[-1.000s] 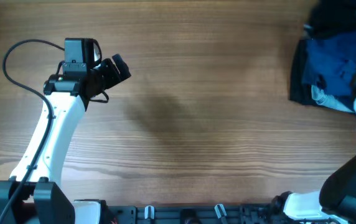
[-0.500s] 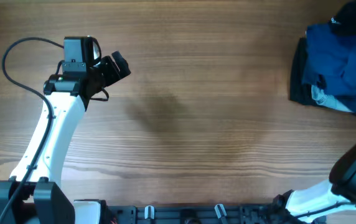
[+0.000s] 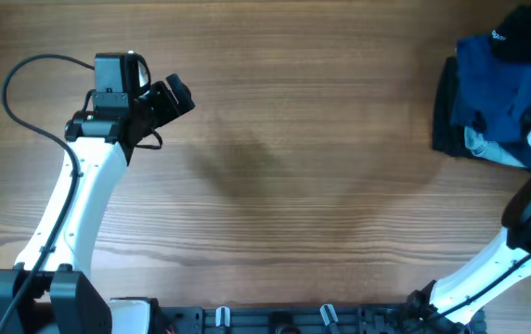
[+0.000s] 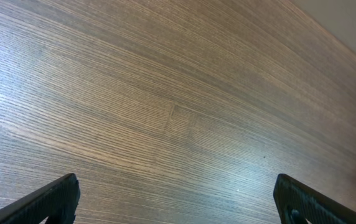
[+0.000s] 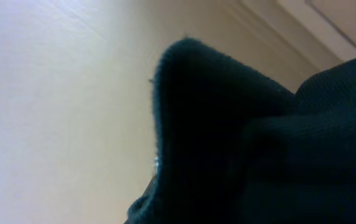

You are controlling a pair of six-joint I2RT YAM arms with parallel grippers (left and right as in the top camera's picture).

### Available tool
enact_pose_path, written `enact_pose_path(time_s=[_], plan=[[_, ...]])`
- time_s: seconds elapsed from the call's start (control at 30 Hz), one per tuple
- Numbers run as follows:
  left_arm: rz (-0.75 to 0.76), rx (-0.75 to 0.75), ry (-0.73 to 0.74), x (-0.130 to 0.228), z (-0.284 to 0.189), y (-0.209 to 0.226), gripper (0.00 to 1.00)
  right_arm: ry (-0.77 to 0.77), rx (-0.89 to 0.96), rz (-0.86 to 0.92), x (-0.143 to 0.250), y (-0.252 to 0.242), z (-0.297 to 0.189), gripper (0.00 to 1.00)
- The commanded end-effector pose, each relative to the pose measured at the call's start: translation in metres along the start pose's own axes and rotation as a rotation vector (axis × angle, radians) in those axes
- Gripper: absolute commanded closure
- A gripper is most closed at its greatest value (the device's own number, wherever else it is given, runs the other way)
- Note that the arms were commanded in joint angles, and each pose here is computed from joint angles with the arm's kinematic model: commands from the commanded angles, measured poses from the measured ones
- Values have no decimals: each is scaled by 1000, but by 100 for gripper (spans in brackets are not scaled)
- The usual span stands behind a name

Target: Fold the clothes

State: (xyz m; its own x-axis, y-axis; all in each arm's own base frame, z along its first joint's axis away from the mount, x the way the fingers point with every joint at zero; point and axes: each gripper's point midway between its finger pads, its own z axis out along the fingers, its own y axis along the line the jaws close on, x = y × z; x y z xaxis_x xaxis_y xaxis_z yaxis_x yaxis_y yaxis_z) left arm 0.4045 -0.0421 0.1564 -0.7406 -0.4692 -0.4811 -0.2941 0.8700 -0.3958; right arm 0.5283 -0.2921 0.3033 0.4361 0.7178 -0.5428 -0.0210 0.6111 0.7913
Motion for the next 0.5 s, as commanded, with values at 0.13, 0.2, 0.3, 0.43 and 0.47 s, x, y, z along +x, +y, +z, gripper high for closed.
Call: enact_pose_path(time_s=[0.13,0.2,0.3,0.43,0.47], plan=[[7,-10,-8,-2,3,4,0,33,-147,-55,-11,58,19,96],[8,-7,-14,-4,2,3,0,75,-87,-40,-1,43,21,96],[8,-7,-14,-4,3,3,0,171,6,-31,21,17,19,96],[9,-6,-13,-4,3,2,0,297,121,20,46,-13,10,96],[8,-6,-13,-4,3,2,0,325,146,32,50,-19,6,96]])
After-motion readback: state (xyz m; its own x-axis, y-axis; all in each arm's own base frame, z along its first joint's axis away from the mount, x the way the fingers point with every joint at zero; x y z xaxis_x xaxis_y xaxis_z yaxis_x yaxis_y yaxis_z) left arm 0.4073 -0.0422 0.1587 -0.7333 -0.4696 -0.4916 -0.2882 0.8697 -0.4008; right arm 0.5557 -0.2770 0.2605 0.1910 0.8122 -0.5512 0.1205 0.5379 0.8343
